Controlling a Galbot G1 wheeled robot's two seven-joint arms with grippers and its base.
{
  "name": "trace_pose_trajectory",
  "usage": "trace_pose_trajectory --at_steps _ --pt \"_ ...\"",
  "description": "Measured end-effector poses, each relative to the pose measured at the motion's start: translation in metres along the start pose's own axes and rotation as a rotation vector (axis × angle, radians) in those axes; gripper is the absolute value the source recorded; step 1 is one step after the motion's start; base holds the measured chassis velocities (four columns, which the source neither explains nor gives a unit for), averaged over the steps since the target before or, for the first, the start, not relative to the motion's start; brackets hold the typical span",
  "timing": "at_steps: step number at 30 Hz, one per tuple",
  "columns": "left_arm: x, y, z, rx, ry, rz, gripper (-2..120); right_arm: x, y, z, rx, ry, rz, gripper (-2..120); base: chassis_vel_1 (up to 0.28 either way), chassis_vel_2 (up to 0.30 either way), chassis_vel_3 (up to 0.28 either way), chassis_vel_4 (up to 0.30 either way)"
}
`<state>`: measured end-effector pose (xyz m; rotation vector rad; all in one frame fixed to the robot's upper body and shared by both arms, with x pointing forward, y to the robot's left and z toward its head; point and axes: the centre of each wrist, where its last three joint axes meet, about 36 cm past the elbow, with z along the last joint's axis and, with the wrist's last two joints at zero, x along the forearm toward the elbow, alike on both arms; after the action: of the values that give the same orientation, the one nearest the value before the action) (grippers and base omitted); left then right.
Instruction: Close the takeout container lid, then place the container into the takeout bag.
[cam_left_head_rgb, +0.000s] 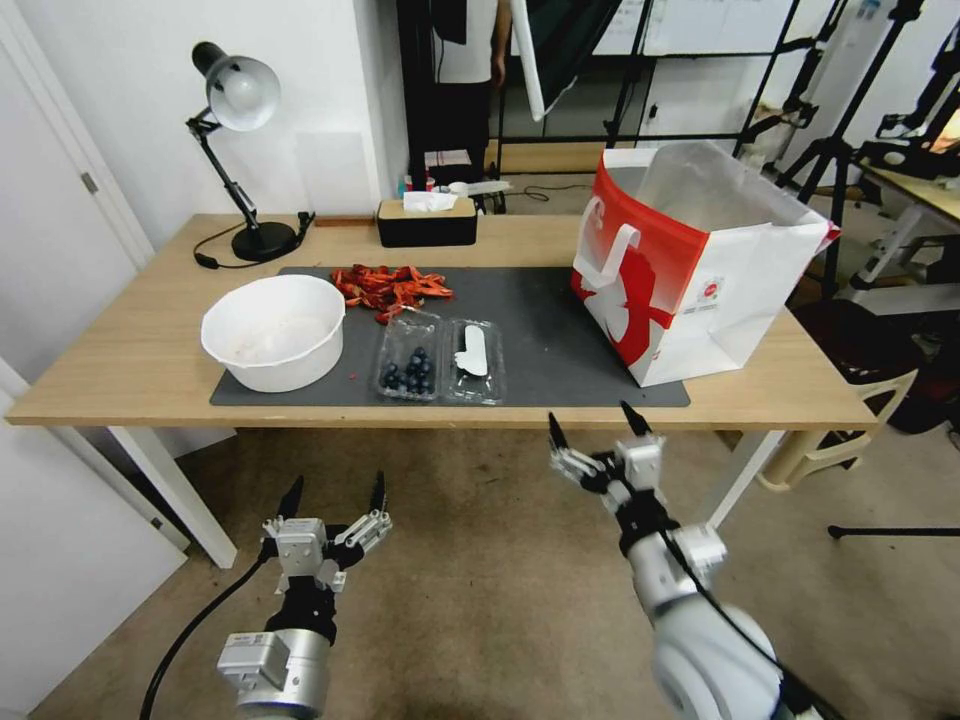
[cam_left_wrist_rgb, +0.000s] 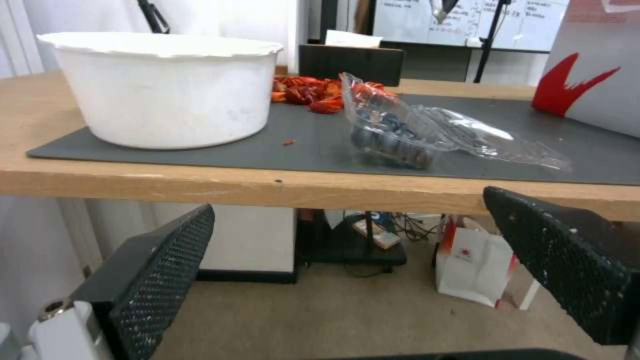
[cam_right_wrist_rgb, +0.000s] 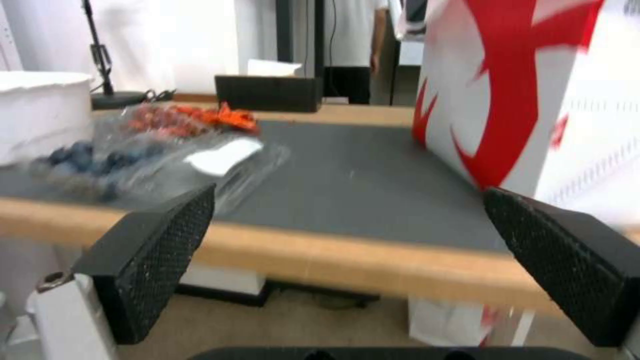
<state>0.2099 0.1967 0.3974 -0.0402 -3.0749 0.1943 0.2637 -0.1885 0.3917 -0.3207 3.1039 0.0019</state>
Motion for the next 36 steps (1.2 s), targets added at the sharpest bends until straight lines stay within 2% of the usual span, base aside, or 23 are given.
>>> trace_pose_trajectory --at_steps 8,26,30,34,35,36 --pt "0.000 0.003 0.000 -0.009 -0.007 0.021 100 0.019 0.014 0.012 -0.044 0.029 0.016 100 0.000 0.000 0.000 0.000" --pt "-0.001 0.005 0.002 -0.018 -0.003 0.034 100 0.015 0.016 0.012 -0.043 0.028 0.011 100 0.000 0.000 0.000 0.000" --pt "-0.001 0.005 0.003 -0.017 -0.003 0.034 100 0.010 0.018 0.011 -0.067 0.025 -0.028 100 0.000 0.000 0.000 0.000" --pt "-0.002 0.005 0.003 -0.017 -0.002 0.034 100 -0.008 0.029 0.000 -0.290 0.073 -0.129 100 0.000 0.000 0.000 0.000" --pt "-0.002 0.005 0.003 -0.017 -0.002 0.034 100 -0.008 0.029 0.000 -0.290 0.073 -0.129 100 0.000 0.000 0.000 0.000" --pt "-0.002 0.005 0.003 -0.017 -0.002 0.033 100 -0.013 0.031 -0.003 -0.351 0.092 -0.148 100 0.000 0.000 0.000 0.000"
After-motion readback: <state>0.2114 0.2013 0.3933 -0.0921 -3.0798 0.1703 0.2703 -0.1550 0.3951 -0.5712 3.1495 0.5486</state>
